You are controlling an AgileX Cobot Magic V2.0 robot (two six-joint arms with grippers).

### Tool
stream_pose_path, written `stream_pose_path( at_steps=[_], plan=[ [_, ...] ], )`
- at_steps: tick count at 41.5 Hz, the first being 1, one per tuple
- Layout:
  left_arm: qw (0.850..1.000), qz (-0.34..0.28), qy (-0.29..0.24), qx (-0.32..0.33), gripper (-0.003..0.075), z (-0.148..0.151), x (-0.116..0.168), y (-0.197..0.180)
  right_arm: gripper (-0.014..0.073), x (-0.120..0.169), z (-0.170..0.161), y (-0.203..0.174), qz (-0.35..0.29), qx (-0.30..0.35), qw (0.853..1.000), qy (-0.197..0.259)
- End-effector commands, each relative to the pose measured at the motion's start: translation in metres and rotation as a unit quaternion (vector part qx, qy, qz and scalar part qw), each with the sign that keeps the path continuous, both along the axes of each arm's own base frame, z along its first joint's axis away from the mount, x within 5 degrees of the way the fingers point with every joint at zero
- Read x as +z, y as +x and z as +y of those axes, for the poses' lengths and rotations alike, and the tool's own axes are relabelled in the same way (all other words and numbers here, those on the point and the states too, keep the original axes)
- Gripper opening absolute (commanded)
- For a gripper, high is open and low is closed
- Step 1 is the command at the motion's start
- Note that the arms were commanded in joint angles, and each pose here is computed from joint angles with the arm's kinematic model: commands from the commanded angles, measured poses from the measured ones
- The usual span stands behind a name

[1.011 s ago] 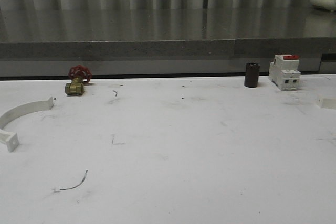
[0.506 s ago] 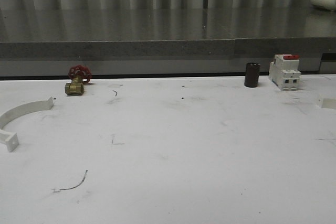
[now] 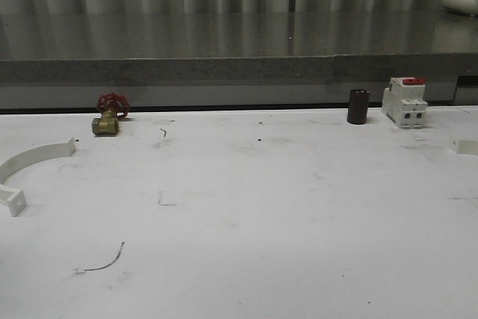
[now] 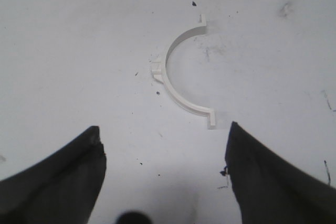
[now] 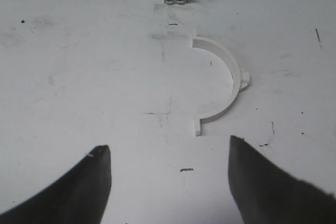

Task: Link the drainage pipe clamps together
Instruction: 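Close the left gripper on the white clamp half's end tab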

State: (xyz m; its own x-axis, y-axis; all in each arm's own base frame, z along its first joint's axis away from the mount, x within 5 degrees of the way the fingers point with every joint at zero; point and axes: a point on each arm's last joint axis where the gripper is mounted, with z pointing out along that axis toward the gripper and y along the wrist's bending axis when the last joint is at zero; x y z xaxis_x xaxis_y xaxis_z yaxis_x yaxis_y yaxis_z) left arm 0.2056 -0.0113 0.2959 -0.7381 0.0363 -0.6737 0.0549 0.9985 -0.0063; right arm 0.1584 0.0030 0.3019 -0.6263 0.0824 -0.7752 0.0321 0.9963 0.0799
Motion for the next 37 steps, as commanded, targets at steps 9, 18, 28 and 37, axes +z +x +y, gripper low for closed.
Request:
stream_pose_path(
  at_steps=[9, 18, 28, 37],
  plan=[
    [0.999, 0.034, 0.003, 0.001, 0.0482, -0.002, -0.006, 0.067, 0.0509, 0.015, -0.002, 0.004, -0.046, -0.002, 0.999, -0.008],
    [0.996, 0.091, 0.010, 0.000, 0.0482, -0.004, -0.032, 0.112, 0.0509, 0.015, -0.002, 0.004, -0.046, -0.002, 0.999, -0.008],
    [0.991, 0.136, 0.017, -0.002, 0.0482, -0.005, -0.066, 0.145, 0.0509, 0.015, -0.002, 0.004, -0.046, -0.002, 0.999, -0.008],
    [0.988, 0.155, 0.013, -0.001, 0.0482, -0.006, -0.089, 0.161, 0.0509, 0.015, -0.002, 0.004, -0.046, -0.002, 0.999, -0.008]
  ],
)
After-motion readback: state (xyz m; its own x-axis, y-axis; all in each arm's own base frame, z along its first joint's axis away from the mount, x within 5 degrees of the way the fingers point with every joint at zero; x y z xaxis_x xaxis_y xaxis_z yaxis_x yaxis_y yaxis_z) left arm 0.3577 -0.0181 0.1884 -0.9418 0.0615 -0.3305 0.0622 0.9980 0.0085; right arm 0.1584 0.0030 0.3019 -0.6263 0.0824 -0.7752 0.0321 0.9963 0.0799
